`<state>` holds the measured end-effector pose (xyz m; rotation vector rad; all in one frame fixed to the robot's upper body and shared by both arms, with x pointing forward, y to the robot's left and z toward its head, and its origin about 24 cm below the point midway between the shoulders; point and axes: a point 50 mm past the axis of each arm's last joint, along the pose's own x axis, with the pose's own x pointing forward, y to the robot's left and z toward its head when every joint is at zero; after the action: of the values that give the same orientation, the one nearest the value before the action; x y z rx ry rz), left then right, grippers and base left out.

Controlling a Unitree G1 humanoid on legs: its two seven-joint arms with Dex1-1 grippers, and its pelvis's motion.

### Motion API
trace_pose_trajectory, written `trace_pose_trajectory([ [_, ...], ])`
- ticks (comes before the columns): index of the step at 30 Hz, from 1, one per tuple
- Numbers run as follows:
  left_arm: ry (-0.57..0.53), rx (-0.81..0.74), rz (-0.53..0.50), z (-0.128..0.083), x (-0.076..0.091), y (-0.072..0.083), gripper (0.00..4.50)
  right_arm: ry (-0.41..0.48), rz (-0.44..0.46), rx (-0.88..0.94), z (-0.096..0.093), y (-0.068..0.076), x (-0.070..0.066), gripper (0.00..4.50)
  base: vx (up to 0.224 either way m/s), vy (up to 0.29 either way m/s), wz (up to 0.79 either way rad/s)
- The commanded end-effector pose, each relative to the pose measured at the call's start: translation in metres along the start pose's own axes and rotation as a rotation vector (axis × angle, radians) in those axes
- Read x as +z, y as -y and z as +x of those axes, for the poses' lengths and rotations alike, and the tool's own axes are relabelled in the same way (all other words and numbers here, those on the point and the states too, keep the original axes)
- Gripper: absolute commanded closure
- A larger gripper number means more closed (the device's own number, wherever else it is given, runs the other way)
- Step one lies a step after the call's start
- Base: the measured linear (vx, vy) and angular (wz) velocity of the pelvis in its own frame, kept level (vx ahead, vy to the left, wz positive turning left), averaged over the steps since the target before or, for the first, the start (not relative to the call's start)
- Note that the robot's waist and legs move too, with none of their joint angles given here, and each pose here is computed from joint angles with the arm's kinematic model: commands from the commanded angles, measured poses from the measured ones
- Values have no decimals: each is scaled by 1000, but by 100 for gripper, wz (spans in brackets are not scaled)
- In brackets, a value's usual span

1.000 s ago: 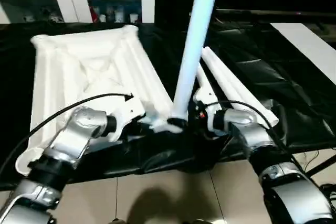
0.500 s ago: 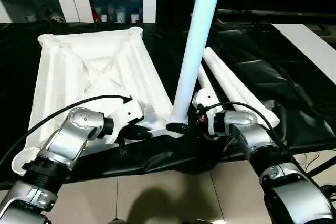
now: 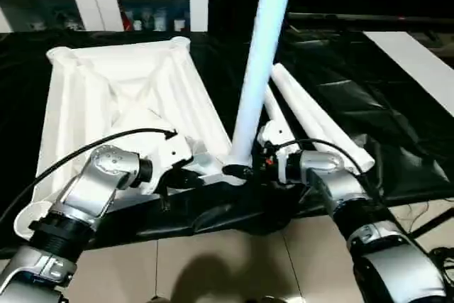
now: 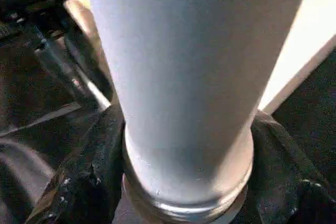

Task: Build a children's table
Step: Rotate leg to tighten

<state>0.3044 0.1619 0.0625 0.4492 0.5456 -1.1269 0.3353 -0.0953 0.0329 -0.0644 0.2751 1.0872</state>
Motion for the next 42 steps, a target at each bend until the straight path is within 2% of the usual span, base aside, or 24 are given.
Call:
trace_pose_trajectory([
  [1,-36,0,-10,10,-2,3,450,-22,53,-240,-11,20,-5,178,0,0,0],
  [2,-42,19,-15,11,-3,2,450,-25,62,-264,-11,21,-7,178,0,0,0],
  [5,-66,184,-74,29,4,-9,450,6,190,-576,-4,27,-13,178,0,0,0],
  [6,-64,189,-77,30,5,-9,450,8,197,-588,-4,27,-13,178,0,0,0],
  [7,-50,262,-101,45,15,-11,450,33,302,-742,5,26,-15,178,0,0,0],
  [8,-48,285,-104,49,18,-12,450,40,341,-780,9,24,-15,178,0,0,0],
  [11,-16,324,-62,57,26,-12,450,31,339,-794,19,19,-11,178,0,0,0],
  [16,-25,312,-50,65,27,-8,450,75,255,-672,39,6,5,178,0,0,0],
  [17,-25,312,-51,65,26,-8,450,102,263,-642,41,5,8,143,0,0,0],
  [18,-24,306,-48,64,26,-8,450,122,251,-625,41,5,11,143,0,0,0],
  [20,-24,303,-48,62,24,-9,450,153,213,-601,41,4,15,106,0,0,0],
  [21,-23,299,-43,61,24,-9,450,159,200,-597,40,5,16,104,0,0,0],
  [23,-13,268,-11,54,21,-10,450,174,122,-587,32,10,20,75,0,0,0],
  [24,-13,268,-11,54,21,-10,450,174,122,-587,32,10,20,75,0,0,0],
  [25,-16,259,1,48,18,-11,450,141,47,-600,25,15,19,65,0,0,0],
  [26,-19,256,8,45,17,-11,450,126,18,-604,22,17,18,65,0,0,0],
  [29,-22,221,33,36,11,-11,450,120,17,-538,12,22,16,65,0,0,0],
  [32,-2,131,67,23,6,-8,450,87,-17,-386,-5,25,11,65,0,0,0],
  [34,9,95,76,20,5,-6,450,81,-24,-348,-8,25,10,65,0,0,0],
  [36,3,-37,101,12,-1,2,450,84,-47,-214,-14,22,9,65,0,0,0],
  [42,-9,-73,115,4,-3,0,450,52,-81,-60,-14,14,8,65,0,0,0],
])
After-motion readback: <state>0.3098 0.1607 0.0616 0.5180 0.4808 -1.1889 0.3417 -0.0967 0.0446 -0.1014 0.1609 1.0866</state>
